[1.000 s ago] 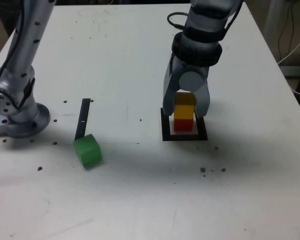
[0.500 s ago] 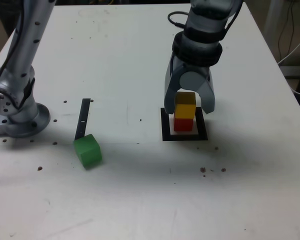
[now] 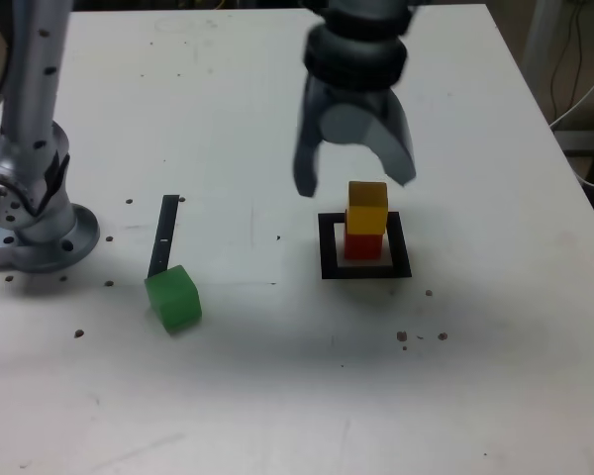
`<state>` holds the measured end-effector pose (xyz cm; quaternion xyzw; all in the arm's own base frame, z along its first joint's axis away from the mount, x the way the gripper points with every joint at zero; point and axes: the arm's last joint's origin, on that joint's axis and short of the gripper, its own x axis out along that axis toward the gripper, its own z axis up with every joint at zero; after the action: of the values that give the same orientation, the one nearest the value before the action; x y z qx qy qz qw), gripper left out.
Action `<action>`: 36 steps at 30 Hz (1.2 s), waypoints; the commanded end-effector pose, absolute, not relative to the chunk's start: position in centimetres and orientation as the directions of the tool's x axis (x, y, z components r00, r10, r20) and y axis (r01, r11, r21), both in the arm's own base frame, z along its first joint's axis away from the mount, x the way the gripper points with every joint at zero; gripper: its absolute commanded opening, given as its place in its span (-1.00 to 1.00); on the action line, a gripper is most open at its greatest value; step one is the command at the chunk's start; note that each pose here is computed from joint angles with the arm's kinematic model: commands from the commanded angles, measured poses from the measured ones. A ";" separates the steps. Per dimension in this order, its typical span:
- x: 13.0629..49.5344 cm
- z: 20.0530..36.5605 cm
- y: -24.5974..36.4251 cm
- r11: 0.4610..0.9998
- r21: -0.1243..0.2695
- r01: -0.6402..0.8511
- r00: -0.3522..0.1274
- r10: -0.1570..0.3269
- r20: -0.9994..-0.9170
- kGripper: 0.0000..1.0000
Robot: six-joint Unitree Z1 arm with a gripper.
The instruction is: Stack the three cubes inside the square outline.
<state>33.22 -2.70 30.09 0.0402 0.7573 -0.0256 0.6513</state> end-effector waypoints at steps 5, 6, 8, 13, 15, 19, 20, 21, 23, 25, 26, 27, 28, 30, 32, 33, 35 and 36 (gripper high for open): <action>28.2 32.3 -4.1 0.993 0.021 0.115 -0.129 0.036 -0.991 0.99; 26.9 32.3 -4.4 0.993 0.025 0.118 -0.131 0.040 -0.991 0.99; 25.2 32.2 -4.9 0.992 0.030 0.123 -0.138 0.047 -0.989 0.99; 21.5 31.6 -5.8 0.992 0.037 0.122 -0.153 0.056 -0.987 0.99; 20.1 31.4 -6.0 0.993 0.037 0.108 -0.158 0.054 -0.986 0.99; 17.9 30.5 -6.0 0.998 0.019 0.056 -0.182 0.029 -0.983 0.99; 17.4 30.1 -6.0 0.999 0.012 0.040 -0.189 0.019 -0.982 0.99; 17.0 29.7 -5.9 1.000 0.003 0.025 -0.195 0.008 -0.981 0.99; 16.4 28.9 -6.0 1.000 -0.013 -0.006 -0.205 -0.014 -0.979 0.99; 15.9 28.0 -6.2 0.999 -0.025 -0.041 -0.213 -0.033 -0.976 0.99; 15.7 27.5 -6.3 0.998 -0.031 -0.061 -0.218 -0.044 -0.975 0.99; 15.5 26.9 -6.5 0.995 -0.041 -0.091 -0.227 -0.061 -0.972 0.99; 15.3 26.3 -6.6 0.992 -0.050 -0.114 -0.236 -0.076 -0.969 0.99; 15.1 25.3 -7.0 0.985 -0.076 -0.156 -0.252 -0.114 -0.961 0.99; 15.2 24.3 -7.5 0.977 -0.107 -0.186 -0.264 -0.155 -0.952 0.99; 15.3 24.0 -7.7 0.973 -0.122 -0.195 -0.267 -0.172 -0.948 0.99; 15.6 23.4 -8.1 0.968 -0.144 -0.204 -0.270 -0.197 -0.943 0.99; 15.7 23.3 -8.3 0.967 -0.150 -0.206 -0.270 -0.204 -0.941 0.99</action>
<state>15.67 -8.17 23.39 -0.1277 0.7966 0.0020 0.5909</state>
